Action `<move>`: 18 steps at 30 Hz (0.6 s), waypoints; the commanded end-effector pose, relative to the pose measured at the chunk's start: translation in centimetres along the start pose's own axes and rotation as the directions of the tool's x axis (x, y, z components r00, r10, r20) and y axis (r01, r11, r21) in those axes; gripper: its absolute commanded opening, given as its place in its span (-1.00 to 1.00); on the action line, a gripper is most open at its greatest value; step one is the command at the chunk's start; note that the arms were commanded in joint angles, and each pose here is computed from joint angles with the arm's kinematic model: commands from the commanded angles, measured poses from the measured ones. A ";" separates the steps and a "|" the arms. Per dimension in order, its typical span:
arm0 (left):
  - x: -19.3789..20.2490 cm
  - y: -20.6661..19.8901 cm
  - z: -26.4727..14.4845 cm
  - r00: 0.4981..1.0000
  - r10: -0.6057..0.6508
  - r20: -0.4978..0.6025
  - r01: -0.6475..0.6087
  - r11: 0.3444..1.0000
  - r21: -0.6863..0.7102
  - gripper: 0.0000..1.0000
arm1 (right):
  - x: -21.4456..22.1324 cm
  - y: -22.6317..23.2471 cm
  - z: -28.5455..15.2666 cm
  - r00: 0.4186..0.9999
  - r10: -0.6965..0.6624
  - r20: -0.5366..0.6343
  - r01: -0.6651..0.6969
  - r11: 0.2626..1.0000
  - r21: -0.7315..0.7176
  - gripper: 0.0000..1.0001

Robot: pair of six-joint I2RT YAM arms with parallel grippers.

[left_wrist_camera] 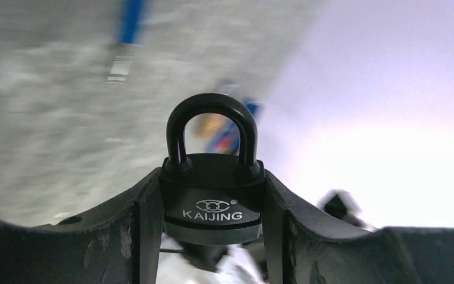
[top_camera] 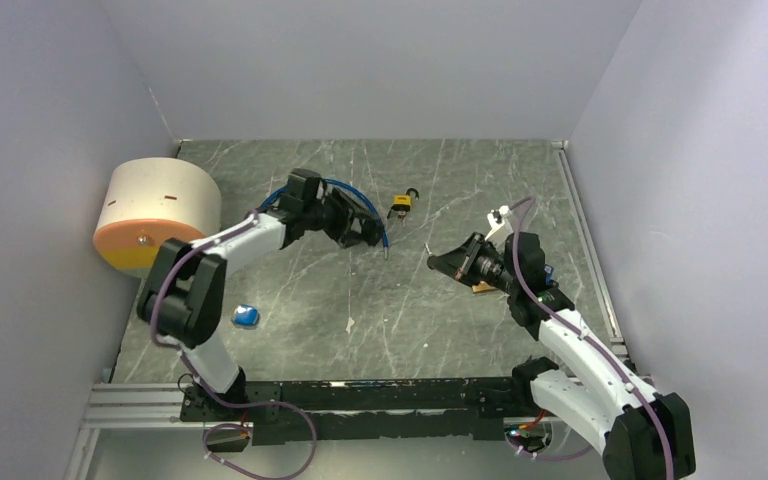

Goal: Unlock with the key
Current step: Pick up the lock from the center of the board, then place the lock at the center of the board.

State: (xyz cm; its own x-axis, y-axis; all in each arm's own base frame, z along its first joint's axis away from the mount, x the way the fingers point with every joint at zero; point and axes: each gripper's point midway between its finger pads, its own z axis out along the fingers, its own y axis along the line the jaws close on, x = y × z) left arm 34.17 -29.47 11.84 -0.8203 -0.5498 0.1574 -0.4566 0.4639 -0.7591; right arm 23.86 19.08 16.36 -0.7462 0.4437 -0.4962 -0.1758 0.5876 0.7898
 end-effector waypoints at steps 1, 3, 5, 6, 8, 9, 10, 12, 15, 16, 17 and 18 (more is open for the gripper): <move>2.6 -14.3 -9.4 0.992 -0.024 -0.120 0.084 0.850 0.520 -0.95 | -3.5 7.1 -0.7 0.994 0.050 0.101 -0.019 0.957 -0.288 -1.00; 2.8 -15.4 -11.0 0.979 -0.091 -0.182 0.183 0.786 0.590 -0.95 | -3.9 8.8 -1.2 0.991 0.079 0.103 -0.038 0.933 -0.358 -1.00; 2.7 -16.5 -12.4 0.960 -0.145 -0.239 0.268 0.724 0.636 -0.95 | -4.2 10.4 -1.7 0.989 0.097 0.107 -0.045 0.910 -0.412 -1.00; 2.7 -16.9 -13.0 0.952 -0.162 -0.260 0.297 0.696 0.653 -0.95 | -4.4 11.2 -1.8 0.989 0.102 0.106 -0.046 0.899 -0.435 -1.00; 2.6 -17.6 -14.2 0.942 -0.184 -0.281 0.331 0.650 0.684 -0.95 | -4.8 12.6 -2.1 0.989 0.108 0.102 -0.047 0.876 -0.480 -1.00; 2.6 -18.0 -14.8 0.942 -0.187 -0.280 0.333 0.632 0.700 -0.95 | -4.9 13.2 -2.1 0.989 0.108 0.096 -0.047 0.867 -0.496 -1.00; 2.6 -18.4 -15.1 0.942 -0.188 -0.280 0.334 0.622 0.708 -0.95 | -4.9 13.8 -2.0 0.990 0.106 0.088 -0.047 0.860 -0.508 -1.00; 2.7 -19.1 -15.9 0.941 -0.182 -0.286 0.337 0.605 0.721 -0.95 | -5.1 14.8 -1.8 0.993 0.098 0.068 -0.047 0.848 -0.528 -1.00; 3.1 -19.8 -16.7 0.943 -0.151 -0.296 0.326 0.590 0.739 -0.95 | -5.3 15.8 -1.6 0.994 0.083 0.065 -0.034 0.835 -0.549 -1.00; 3.2 -19.9 -16.8 0.945 -0.138 -0.298 0.321 0.584 0.746 -0.95 | -5.3 16.0 -1.6 0.995 0.076 0.064 -0.028 0.831 -0.555 -1.00; 3.2 -20.1 -16.9 0.948 -0.124 -0.294 0.310 0.577 0.755 -0.95 | -5.3 16.3 -1.6 0.996 0.067 0.059 -0.022 0.826 -0.564 -1.00; 3.3 -20.1 -17.0 0.951 -0.111 -0.288 0.298 0.572 0.764 -0.95 | -5.2 16.4 -1.5 0.997 0.057 0.053 -0.016 0.821 -0.571 -1.00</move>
State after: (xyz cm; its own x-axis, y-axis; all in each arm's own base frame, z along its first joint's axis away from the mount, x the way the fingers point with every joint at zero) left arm 36.29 -29.60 30.20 -0.7603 -0.4911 0.4252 -0.3439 -0.2509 -0.9048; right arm 24.56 24.77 27.58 -0.7577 0.5201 -0.3941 -0.3541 0.1795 0.9178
